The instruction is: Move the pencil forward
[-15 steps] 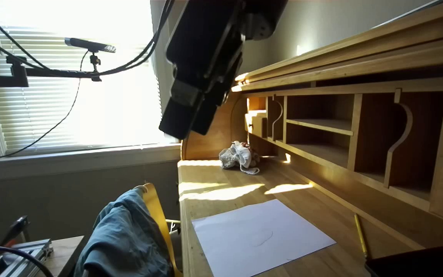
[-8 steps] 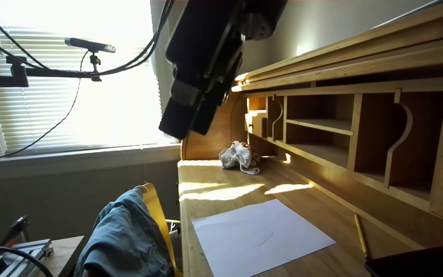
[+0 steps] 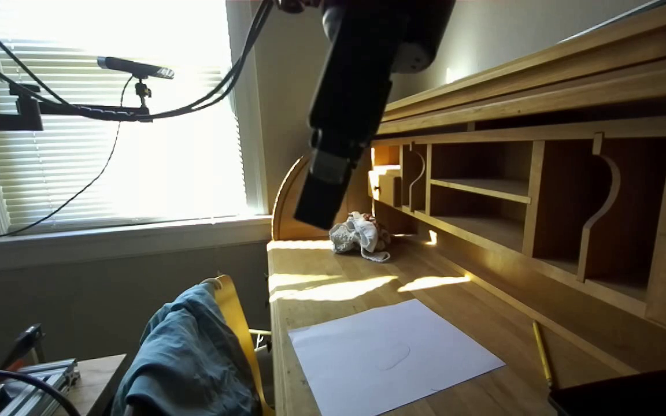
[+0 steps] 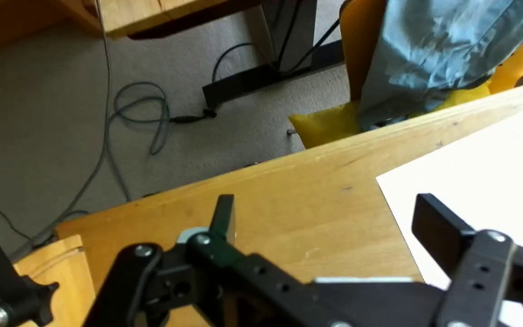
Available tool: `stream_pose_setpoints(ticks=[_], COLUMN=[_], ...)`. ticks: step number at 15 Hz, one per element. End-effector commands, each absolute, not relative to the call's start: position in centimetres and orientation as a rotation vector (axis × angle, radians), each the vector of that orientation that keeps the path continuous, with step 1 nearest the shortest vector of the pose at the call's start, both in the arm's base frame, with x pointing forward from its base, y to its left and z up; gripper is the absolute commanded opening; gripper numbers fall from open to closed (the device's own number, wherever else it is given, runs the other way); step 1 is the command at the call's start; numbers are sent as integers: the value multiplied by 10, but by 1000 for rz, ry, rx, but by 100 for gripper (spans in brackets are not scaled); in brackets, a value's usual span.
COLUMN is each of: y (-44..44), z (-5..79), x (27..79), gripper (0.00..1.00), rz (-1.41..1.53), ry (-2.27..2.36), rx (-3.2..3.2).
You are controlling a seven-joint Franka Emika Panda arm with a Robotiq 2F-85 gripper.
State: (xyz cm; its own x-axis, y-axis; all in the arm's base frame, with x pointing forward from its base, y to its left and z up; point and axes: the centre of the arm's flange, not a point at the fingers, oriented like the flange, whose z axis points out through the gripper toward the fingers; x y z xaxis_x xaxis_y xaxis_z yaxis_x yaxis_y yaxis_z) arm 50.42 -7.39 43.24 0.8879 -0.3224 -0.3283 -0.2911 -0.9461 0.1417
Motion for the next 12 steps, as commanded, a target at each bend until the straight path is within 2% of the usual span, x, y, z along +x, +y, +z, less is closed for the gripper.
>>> stream_pose_setpoints(ticks=[1,12], y=[-48,-10], z=[407,334], x=[517,567], gripper=[100,100], rz=[-417,290], ry=[-267,394], rx=[3074,3087])
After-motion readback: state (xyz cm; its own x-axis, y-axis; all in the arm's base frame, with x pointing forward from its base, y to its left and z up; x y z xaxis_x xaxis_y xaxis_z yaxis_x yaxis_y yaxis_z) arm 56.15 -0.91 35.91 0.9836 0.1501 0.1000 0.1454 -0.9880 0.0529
